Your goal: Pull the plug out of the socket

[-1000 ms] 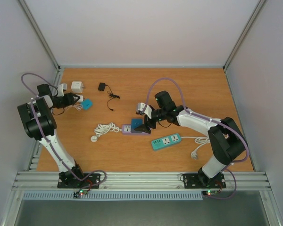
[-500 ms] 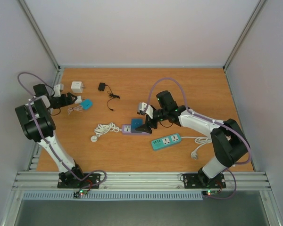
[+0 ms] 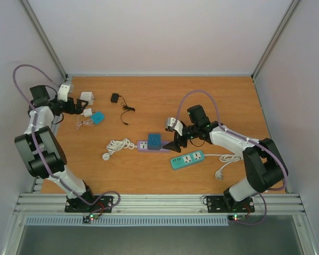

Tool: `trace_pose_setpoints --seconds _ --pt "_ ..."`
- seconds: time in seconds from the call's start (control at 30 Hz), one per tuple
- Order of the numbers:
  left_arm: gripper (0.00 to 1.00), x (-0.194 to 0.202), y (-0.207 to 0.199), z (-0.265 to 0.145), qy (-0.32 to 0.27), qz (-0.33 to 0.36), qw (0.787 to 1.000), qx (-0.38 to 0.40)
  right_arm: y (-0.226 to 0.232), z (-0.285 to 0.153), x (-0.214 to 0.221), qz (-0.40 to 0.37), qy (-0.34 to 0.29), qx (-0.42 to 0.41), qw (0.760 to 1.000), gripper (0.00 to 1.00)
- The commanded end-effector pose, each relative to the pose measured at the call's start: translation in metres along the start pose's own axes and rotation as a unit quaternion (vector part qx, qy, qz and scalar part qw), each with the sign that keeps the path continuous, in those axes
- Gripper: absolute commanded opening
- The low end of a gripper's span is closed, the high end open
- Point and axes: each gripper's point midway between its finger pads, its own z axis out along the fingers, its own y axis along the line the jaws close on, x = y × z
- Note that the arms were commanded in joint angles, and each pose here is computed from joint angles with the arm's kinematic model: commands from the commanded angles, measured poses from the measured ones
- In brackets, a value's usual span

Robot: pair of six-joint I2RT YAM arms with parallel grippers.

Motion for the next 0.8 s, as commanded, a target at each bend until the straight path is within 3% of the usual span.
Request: trace_pose_setpoints --seconds 0.0,0.3,0.53,0.77 --pt "1.00 0.013 -0.069 -0.002 0.027 0.123 0.989 0.083 0.005 -0.007 0.007 -0.011 0.001 -0.004 1.000 0.98" --pt "1.00 0.056 -0.192 -0.002 0.061 0.314 0.926 0.202 0.003 -0.003 0.020 -0.013 0.011 -0.001 1.000 0.98" --pt "1.00 0.088 -0.256 -0.006 0.074 0.391 0.874 0.279 -0.001 0.001 0.029 -0.011 0.022 0.004 1.000 0.99" --pt "1.00 0.106 -0.299 0.002 0.075 0.386 0.861 0.322 -0.004 0.004 0.032 -0.006 0.026 0.007 1.000 0.98"
